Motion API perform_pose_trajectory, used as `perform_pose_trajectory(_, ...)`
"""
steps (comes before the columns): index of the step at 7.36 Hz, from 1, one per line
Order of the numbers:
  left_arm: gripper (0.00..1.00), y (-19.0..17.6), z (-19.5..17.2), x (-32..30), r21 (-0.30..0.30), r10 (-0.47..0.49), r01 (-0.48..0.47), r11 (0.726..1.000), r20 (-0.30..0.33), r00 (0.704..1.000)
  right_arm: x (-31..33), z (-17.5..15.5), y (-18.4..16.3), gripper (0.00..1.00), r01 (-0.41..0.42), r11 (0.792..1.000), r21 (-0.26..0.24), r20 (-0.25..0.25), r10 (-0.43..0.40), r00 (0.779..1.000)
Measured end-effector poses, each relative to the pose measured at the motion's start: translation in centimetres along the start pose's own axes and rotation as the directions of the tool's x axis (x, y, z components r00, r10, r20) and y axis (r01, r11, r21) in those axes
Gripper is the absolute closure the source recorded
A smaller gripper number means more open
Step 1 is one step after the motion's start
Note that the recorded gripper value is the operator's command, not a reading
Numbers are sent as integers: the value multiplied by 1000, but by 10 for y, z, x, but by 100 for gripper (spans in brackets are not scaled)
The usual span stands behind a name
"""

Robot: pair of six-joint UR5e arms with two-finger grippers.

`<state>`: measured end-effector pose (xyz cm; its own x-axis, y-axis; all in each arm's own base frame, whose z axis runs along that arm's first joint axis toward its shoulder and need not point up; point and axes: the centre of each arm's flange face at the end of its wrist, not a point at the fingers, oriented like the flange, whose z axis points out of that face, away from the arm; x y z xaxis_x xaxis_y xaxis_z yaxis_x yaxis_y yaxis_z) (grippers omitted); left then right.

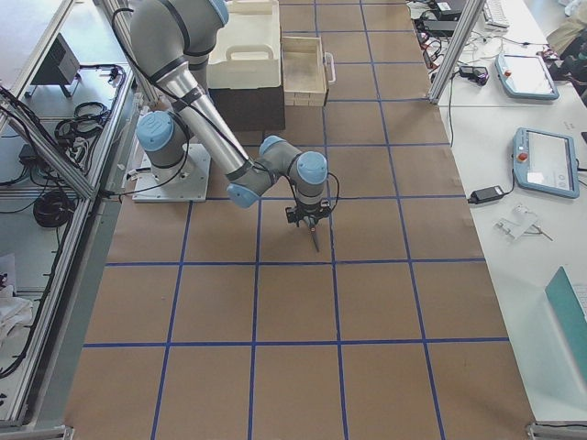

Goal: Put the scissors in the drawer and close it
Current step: 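Lift the scissors with the right gripper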

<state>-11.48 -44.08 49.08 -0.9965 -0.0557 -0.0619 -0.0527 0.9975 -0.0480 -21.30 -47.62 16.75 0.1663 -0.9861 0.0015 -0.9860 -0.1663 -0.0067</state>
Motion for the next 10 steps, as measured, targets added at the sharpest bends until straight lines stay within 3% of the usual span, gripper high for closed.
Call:
perform_pose_trajectory(1, 0, 0, 0, 0, 0, 0, 0, 1000, 0, 1000, 0, 0, 0, 100, 1, 1000, -2, 1, -1, 1000)
perform_pose_trajectory(6, 0, 0, 0, 0, -1, 0, 0, 1000, 0, 1000, 3, -16, 3, 100, -7, 999, -33, -12, 7, 1000)
perform_pose_trajectory(8, 0, 0, 0, 0, 0, 0, 0, 1000, 0, 1000, 10, -49, -1, 100, -31, 999, -40, -35, 29, 999)
perform_pose_trajectory(10, 0, 0, -1, 0, 1, 0, 0, 1000, 0, 1000, 30, -107, -37, 100, -59, 998, -15, -32, 59, 998)
